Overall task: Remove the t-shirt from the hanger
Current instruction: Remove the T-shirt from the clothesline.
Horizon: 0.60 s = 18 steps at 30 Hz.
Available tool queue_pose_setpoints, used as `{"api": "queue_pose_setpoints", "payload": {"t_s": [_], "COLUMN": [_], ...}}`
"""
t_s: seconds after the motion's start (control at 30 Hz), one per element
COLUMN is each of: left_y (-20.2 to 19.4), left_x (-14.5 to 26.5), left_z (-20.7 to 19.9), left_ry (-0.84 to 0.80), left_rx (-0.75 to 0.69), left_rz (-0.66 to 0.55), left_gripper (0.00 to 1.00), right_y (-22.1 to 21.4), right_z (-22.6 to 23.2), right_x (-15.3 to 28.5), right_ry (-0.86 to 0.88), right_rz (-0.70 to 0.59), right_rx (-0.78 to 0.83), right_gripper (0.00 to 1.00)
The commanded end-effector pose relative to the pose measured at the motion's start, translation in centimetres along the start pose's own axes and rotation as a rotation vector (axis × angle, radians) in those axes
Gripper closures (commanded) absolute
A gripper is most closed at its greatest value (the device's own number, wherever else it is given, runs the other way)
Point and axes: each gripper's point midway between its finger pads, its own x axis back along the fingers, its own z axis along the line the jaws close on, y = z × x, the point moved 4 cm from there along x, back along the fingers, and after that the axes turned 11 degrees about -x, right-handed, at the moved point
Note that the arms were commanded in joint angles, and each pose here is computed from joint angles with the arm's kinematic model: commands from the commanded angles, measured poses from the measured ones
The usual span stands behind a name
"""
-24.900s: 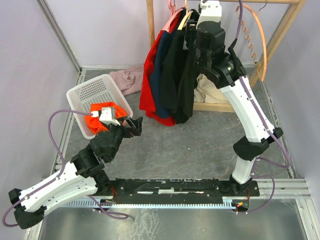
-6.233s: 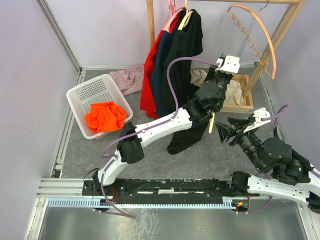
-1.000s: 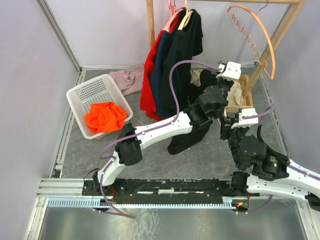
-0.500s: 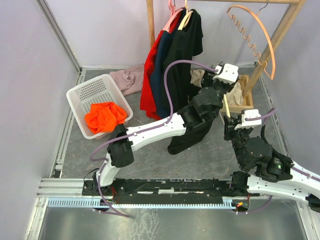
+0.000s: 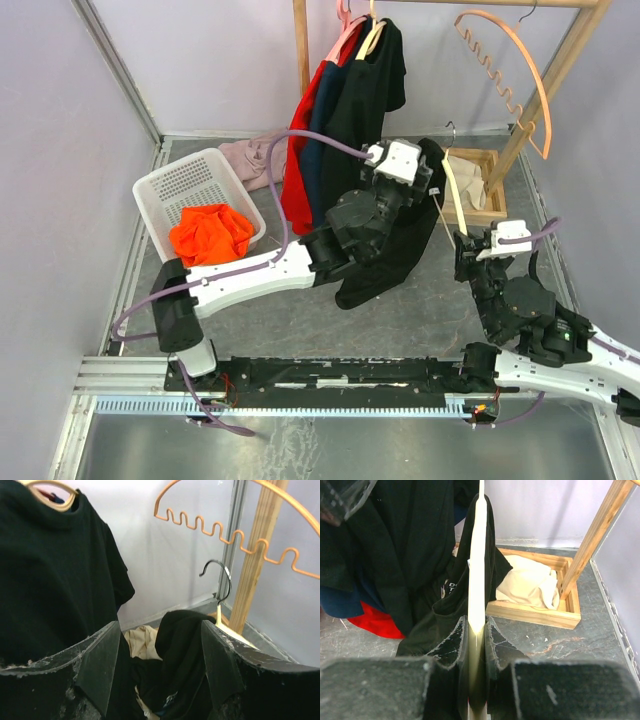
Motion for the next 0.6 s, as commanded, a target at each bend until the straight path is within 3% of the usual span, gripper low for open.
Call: {"api": "queue_pose_setpoints", "payload": {"t_s": [0.0,0.27,0.57], "left_y": [-0.6,-7.0,-8.8], "left_x": [1.0,-2.7,-3.3], "left_z": [0.6,0.3,-1.3], "left_ry": [-0.023,-0.200,-0.265], "left_rx": [0.086,0.124,0.110], "left_rz": [-0.034,0.025,0.015], "left_gripper": [0.28,0.28,0.28], "right_y": [2.0,2.7,3.4], "right_z": [0.2,0.8,1.2], "right_x": [0.3,0.8,0.7], "right_ry": [0.037,0.144,0.147], "right_rz": [-0.035,-0.023,-0.025], "right_rx": [-0.074,-0.101,-0.087], "right_gripper": [0.98,0.98,0.98]}}
